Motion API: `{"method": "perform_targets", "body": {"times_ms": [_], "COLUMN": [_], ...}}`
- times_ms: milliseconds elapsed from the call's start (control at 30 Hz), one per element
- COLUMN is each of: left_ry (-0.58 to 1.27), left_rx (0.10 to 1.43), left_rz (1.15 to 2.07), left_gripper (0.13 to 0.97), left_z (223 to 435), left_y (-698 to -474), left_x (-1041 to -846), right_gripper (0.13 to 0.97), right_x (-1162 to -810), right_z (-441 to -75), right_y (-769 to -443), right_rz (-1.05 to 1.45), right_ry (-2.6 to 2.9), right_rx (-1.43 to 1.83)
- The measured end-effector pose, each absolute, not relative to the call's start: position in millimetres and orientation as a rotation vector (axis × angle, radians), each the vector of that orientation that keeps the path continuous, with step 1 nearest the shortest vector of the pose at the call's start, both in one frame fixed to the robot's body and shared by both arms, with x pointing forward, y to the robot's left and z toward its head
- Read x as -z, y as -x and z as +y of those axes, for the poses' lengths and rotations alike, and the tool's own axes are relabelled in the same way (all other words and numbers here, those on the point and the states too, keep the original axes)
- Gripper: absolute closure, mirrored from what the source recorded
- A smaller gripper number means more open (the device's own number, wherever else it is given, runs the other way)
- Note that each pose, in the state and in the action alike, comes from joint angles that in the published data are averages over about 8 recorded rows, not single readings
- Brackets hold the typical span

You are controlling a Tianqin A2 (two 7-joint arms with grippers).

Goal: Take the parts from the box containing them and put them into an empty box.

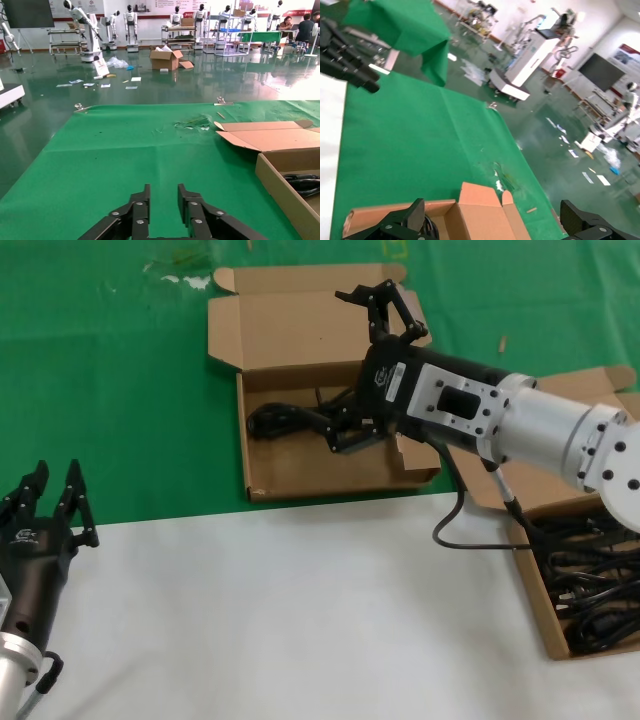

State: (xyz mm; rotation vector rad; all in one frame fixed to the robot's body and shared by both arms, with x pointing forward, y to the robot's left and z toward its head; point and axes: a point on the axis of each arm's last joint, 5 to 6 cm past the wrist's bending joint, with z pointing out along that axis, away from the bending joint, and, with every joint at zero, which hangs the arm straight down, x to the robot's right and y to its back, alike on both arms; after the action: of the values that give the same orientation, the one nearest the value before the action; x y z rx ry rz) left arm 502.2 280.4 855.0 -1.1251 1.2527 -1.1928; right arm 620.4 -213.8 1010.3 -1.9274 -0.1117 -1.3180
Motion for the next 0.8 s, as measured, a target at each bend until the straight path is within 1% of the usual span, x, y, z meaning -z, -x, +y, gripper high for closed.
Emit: {"method": "perform_targets", "body": {"times_ms": [133,300,400,433,700,733,800], "left_ry": [1.125,1.125,1.125,1.125,1.125,1.125,1.125], "left_rx": [1.193,1.193,1.193,1.193,1.193,1.193,1.193], "left_rz": [1.253,1.253,1.253,1.253,1.253,1.253,1.253], "left_gripper": [0.854,0.761,0.704,0.704,0.492,0.492,0.446], "left_z": [280,280,280,280,280,280,280], "left_y": [-502,-502,-502,-502,-502,-502,-502], "left_x": [-855.0,-855.0,-855.0,-855.0,-855.0,-855.0,-855.0], "right_gripper": [0.183,0.140,0.137,0.136,0.130,0.130,0.130], "right_x": [-1002,-991,-984,-982,-963,-961,-957], "right_z": [-215,-217,-219,-219,-225,-226,-227], "right_y": [-617,-611,-608,-607,-597,-595,-593], "right_rz": [-0.053,0.026,0.075,0.091,0.228,0.246,0.281], "right_ry": [1.883,1.828,1.795,1.784,1.701,1.690,1.670], "right_rx": [1.309,1.298,1.292,1.290,1.276,1.274,1.271]}}
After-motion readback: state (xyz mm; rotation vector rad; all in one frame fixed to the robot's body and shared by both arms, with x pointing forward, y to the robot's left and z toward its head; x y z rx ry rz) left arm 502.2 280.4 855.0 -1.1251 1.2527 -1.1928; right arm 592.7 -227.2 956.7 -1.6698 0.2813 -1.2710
